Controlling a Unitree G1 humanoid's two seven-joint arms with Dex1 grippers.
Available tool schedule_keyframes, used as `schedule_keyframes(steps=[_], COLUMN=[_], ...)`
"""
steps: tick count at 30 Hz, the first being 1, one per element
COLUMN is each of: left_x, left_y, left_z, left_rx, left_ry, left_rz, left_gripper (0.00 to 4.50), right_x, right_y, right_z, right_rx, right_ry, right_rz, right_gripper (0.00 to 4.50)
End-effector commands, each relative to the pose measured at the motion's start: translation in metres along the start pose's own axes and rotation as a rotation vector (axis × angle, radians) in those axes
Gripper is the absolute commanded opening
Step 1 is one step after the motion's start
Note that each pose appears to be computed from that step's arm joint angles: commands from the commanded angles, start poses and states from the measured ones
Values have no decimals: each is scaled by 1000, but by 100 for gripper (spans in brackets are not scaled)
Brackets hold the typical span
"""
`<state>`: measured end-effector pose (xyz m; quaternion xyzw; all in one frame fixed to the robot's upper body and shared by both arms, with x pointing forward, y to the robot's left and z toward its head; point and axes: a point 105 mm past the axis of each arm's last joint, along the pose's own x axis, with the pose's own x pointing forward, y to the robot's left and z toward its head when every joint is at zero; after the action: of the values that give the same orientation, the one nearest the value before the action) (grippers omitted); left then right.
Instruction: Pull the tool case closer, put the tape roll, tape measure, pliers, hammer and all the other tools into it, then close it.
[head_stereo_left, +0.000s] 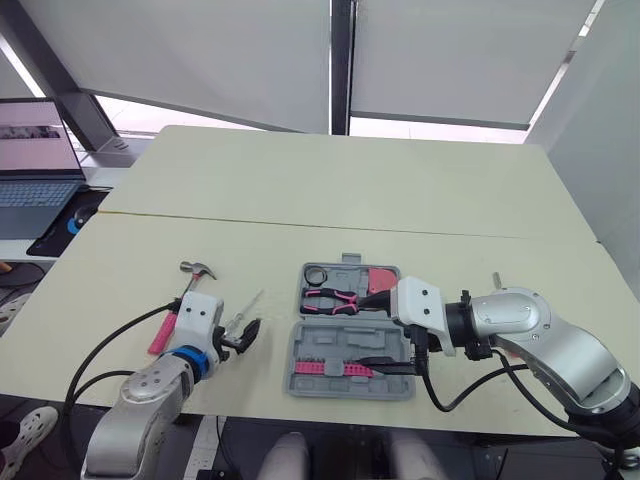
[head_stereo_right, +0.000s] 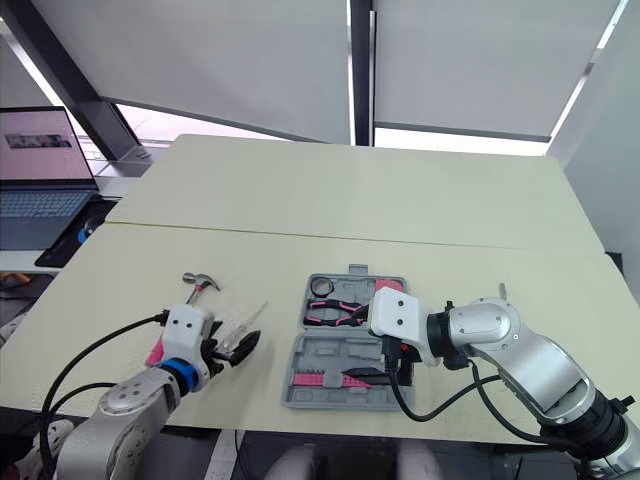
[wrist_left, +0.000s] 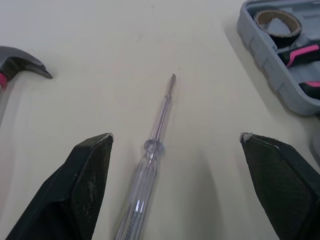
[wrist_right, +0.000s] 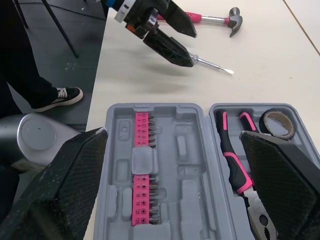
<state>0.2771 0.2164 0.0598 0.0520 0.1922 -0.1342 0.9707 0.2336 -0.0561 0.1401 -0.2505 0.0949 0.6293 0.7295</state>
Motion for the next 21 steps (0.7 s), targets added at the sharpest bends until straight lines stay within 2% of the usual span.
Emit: schedule_keyframes(steps=[1, 6, 18, 21], left_x=[-1, 1, 15, 15], left_y=[9, 14, 14, 12], left_z=[-3, -15, -22, -26], left_rx=[19, 75, 89, 84], left_ry=[31, 109, 128, 147], left_rz=[-33, -80, -106, -113], left_gripper=[421, 421, 421, 360], right_x=[-2, 0, 3, 3], right_y=[-1, -1, -3, -3], right_z=[11, 13, 18, 18], right_rx=[-53, -55, -55, -55], right_ry=[-23, -40, -65, -66], right_rz=[-13, -22, -39, -39], right_gripper=[450, 450, 450, 450])
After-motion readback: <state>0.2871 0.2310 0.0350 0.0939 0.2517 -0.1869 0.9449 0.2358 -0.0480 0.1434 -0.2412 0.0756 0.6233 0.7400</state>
